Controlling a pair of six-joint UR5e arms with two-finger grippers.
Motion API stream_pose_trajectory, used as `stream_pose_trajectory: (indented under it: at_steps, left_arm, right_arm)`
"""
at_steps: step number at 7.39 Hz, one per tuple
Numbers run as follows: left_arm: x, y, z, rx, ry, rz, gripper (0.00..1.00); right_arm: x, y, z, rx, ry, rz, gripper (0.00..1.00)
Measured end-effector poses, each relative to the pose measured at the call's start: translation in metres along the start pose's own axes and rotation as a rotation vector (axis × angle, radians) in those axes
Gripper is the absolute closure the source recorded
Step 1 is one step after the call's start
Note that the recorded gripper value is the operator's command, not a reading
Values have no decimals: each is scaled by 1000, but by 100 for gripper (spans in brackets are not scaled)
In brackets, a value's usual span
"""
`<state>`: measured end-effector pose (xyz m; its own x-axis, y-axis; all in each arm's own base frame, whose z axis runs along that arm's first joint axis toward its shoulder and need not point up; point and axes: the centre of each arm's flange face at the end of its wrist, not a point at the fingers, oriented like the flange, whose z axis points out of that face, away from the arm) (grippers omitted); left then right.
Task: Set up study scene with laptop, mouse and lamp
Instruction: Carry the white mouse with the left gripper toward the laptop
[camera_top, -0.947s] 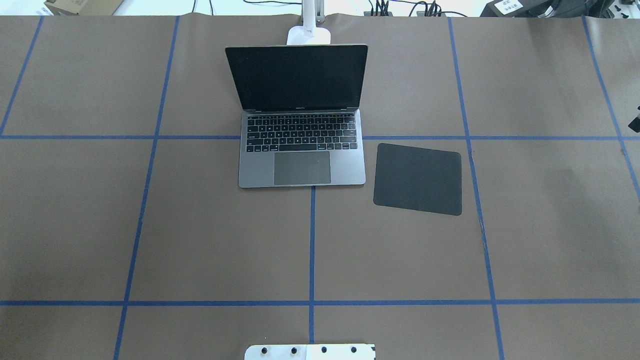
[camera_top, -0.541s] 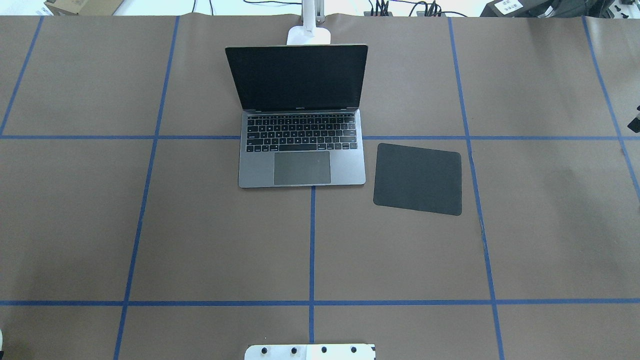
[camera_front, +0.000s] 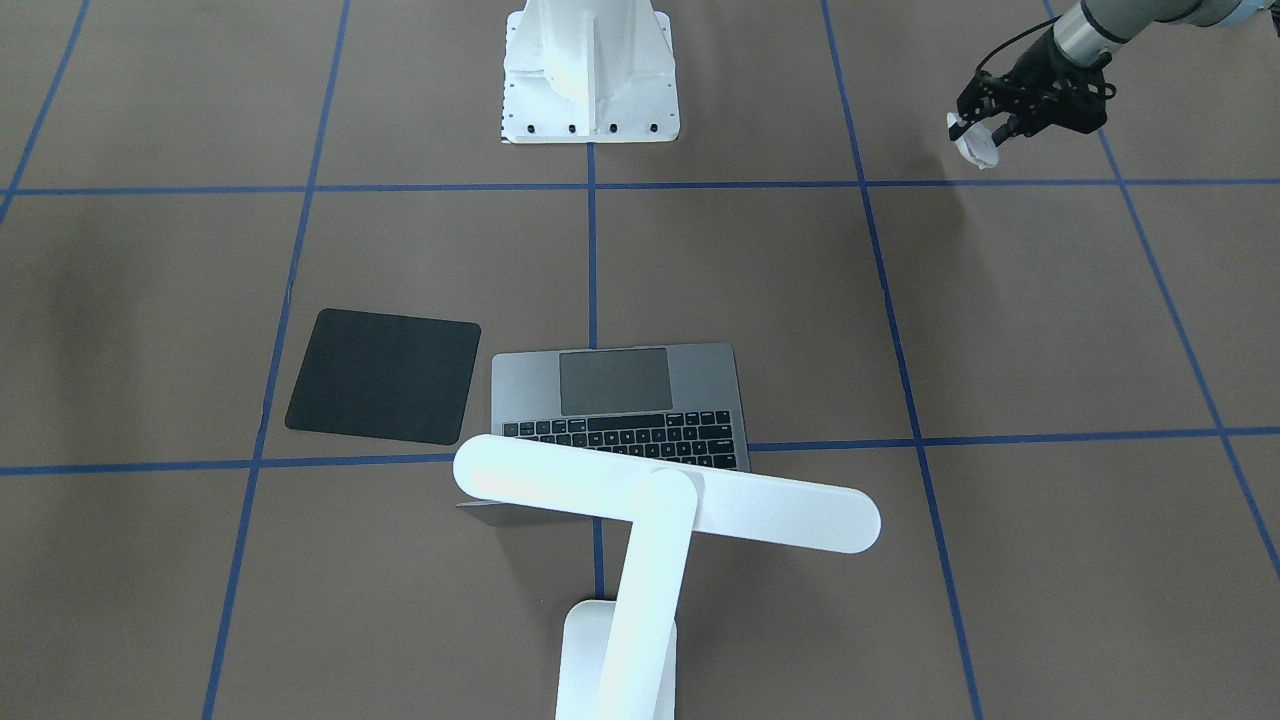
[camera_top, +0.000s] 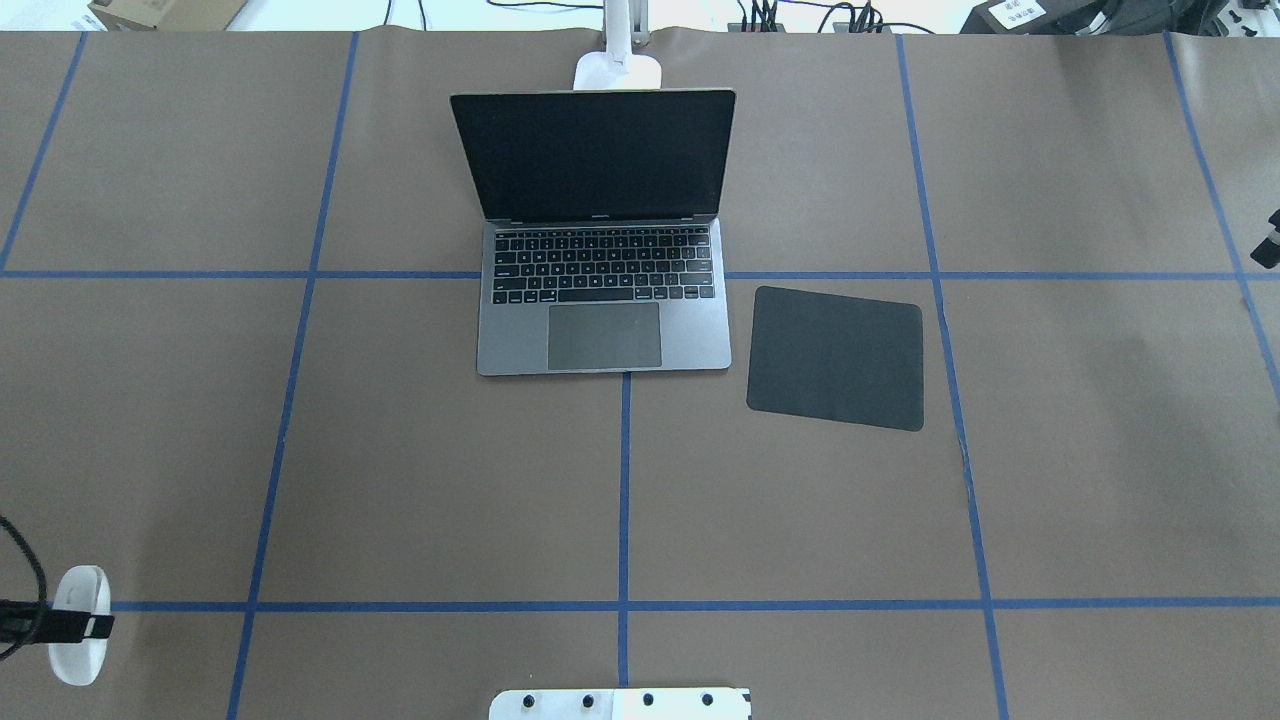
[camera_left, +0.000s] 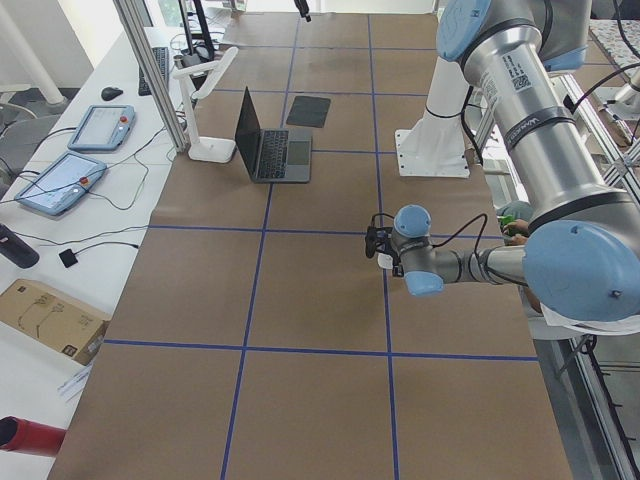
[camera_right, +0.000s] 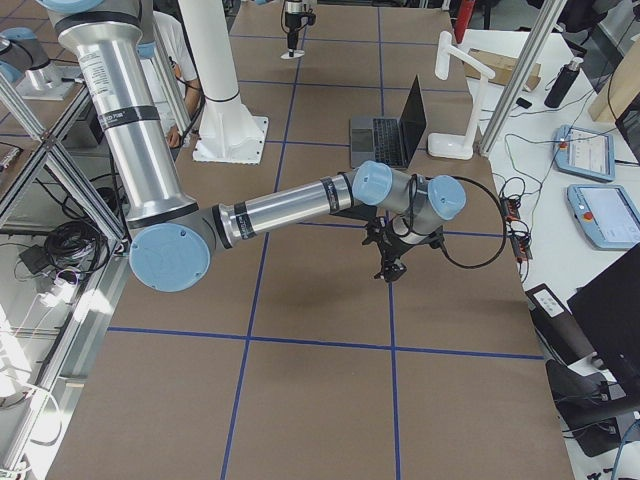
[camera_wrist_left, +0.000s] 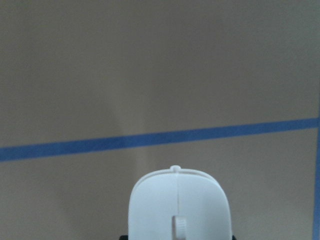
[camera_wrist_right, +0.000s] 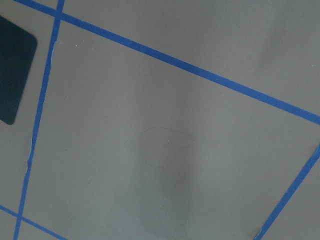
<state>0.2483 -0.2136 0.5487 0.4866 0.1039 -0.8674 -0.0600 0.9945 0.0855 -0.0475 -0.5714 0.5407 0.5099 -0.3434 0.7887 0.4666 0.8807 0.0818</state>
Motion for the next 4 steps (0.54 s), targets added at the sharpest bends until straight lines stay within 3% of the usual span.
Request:
stream_pose_trajectory:
  at_steps: [4]
  left_arm:
    - [134, -99, 31, 76, -3, 75, 35]
  right_arm:
    - [0, -1, 1, 1, -6, 0, 0]
